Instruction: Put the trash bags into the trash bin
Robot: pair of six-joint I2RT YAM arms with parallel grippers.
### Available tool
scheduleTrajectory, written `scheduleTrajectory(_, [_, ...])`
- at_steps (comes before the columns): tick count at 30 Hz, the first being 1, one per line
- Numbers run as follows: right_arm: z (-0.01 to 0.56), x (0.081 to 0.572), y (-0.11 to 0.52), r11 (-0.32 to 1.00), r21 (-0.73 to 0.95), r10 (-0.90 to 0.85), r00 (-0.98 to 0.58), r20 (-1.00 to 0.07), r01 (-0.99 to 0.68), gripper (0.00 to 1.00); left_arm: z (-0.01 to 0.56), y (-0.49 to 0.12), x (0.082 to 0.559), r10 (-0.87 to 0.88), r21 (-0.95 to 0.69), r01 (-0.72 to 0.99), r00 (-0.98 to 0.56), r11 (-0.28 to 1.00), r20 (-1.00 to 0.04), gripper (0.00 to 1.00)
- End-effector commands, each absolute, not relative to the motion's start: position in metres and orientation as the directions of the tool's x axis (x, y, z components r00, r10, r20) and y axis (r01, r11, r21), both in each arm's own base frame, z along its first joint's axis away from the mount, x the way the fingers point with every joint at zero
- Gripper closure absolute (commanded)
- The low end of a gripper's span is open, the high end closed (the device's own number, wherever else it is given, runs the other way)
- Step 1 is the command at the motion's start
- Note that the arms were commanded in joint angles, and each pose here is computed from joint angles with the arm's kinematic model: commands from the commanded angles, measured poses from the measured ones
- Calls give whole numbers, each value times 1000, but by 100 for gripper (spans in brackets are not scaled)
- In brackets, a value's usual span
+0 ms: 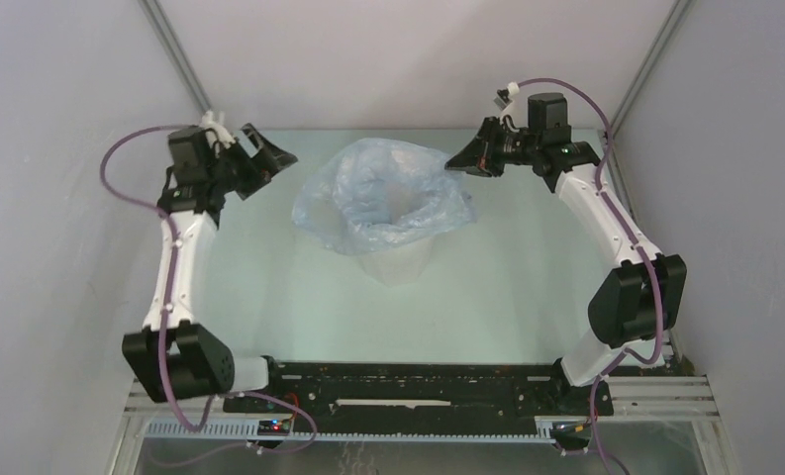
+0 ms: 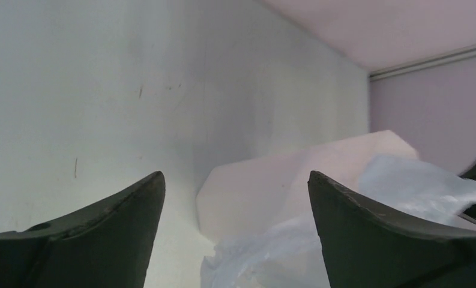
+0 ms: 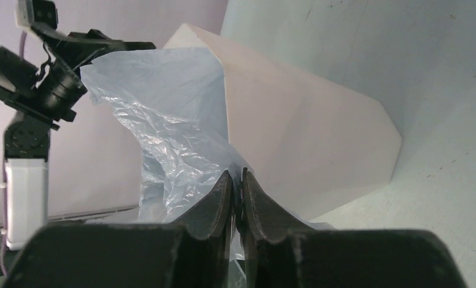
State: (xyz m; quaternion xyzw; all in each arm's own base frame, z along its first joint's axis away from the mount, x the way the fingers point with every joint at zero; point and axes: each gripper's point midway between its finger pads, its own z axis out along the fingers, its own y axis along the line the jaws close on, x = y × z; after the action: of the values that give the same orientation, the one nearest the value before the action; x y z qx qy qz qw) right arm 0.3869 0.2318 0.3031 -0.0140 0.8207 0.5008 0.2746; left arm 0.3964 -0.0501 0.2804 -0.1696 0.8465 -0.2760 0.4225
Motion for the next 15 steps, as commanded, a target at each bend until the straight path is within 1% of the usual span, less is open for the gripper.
scheduleTrajectory(1, [338,379,230,448,823,250,-834,-491,-350,81,342,-83,369,-485,-685,353,-507,637,-712,5])
scheduleTrajectory(3, [343,380,230,438,823,247,-832,-497,-362,78,337,-96,361,-437,-652,419,-501,632,-747,0])
scheduleTrajectory(5, [346,382,231,433,824,247,-831,-499,-366,75,324,-102,358,-414,-647,442,-517,621,-750,0])
scheduleTrajectory(7, [347,382,232,417,829,241,-835,-496,-372,70,314,-110,357,-386,-647,486,-535,587,-752,0])
scheduleTrajectory(9, [350,380,233,404,831,232,-836,-498,-383,62,298,-112,356,-349,-639,501,-556,584,-754,0])
scheduleTrajectory(11, [350,379,232,415,823,230,-830,-508,-389,52,280,-109,356,-312,-617,492,-567,614,-762,0])
scheduleTrajectory(13, [349,379,230,433,807,224,-820,-527,-401,43,272,-111,356,-284,-612,504,-581,609,-762,0])
scheduleTrajectory(15, [348,377,230,431,797,210,-812,-544,-423,38,268,-115,356,-271,-635,510,-614,580,-741,5])
